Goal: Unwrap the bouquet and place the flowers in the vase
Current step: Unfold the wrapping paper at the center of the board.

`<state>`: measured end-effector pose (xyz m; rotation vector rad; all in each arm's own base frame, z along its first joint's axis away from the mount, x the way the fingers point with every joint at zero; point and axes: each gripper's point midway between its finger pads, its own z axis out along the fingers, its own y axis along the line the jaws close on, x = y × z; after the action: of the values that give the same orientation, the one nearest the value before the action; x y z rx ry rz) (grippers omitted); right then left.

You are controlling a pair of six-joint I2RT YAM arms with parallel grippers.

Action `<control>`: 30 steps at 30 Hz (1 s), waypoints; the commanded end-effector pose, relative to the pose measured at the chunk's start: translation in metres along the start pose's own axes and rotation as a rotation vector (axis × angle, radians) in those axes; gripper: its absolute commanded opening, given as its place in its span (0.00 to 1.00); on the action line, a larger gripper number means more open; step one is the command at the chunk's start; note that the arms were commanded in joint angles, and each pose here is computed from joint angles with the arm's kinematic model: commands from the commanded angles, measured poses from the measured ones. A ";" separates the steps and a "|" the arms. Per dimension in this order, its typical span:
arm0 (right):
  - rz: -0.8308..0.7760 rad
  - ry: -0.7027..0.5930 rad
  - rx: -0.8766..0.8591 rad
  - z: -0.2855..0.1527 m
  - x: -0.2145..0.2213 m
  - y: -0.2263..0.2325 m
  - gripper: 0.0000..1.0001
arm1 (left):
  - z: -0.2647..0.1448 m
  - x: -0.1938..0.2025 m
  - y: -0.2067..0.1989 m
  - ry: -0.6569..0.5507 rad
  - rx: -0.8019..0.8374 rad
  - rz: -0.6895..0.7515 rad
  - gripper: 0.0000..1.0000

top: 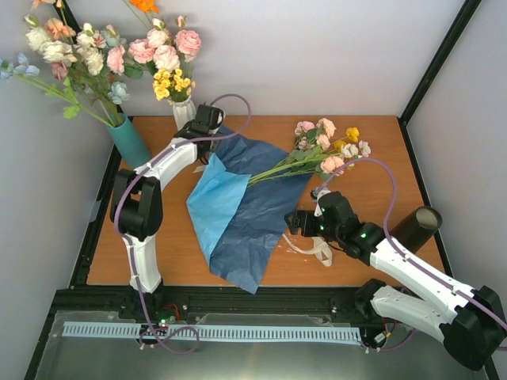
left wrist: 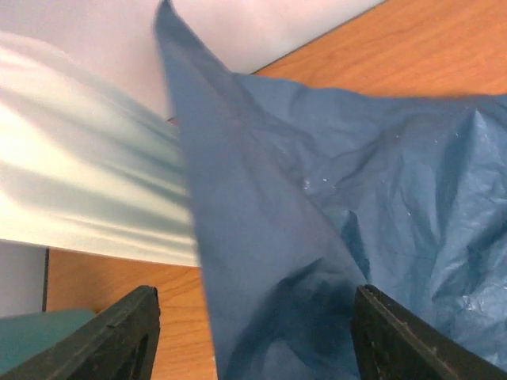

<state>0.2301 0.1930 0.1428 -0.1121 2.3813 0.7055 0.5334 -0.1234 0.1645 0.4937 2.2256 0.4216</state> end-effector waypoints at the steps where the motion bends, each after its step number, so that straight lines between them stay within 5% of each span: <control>1: -0.027 -0.043 -0.011 -0.003 -0.016 0.009 0.95 | -0.041 -0.030 0.038 -0.037 -0.073 -0.169 0.72; 6: -0.033 -0.047 -0.047 0.002 -0.025 0.020 0.95 | -0.089 -0.032 0.061 -0.034 -0.079 -0.317 0.99; 11: -0.023 -0.039 -0.130 0.023 -0.039 0.044 0.95 | -0.125 -0.001 0.063 0.032 -0.041 -0.380 0.99; 19: 0.077 0.129 -0.333 0.089 -0.034 0.088 0.94 | -0.169 0.053 0.017 0.033 0.239 -0.480 1.00; 30: 0.144 0.223 -0.286 0.192 -0.047 0.092 0.90 | -0.196 0.127 -0.009 -0.016 0.332 -0.541 1.00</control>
<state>0.3342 0.3471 0.0924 -0.1751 2.5124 1.1087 0.3090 -0.0889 0.1811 0.0657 2.4181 -0.1164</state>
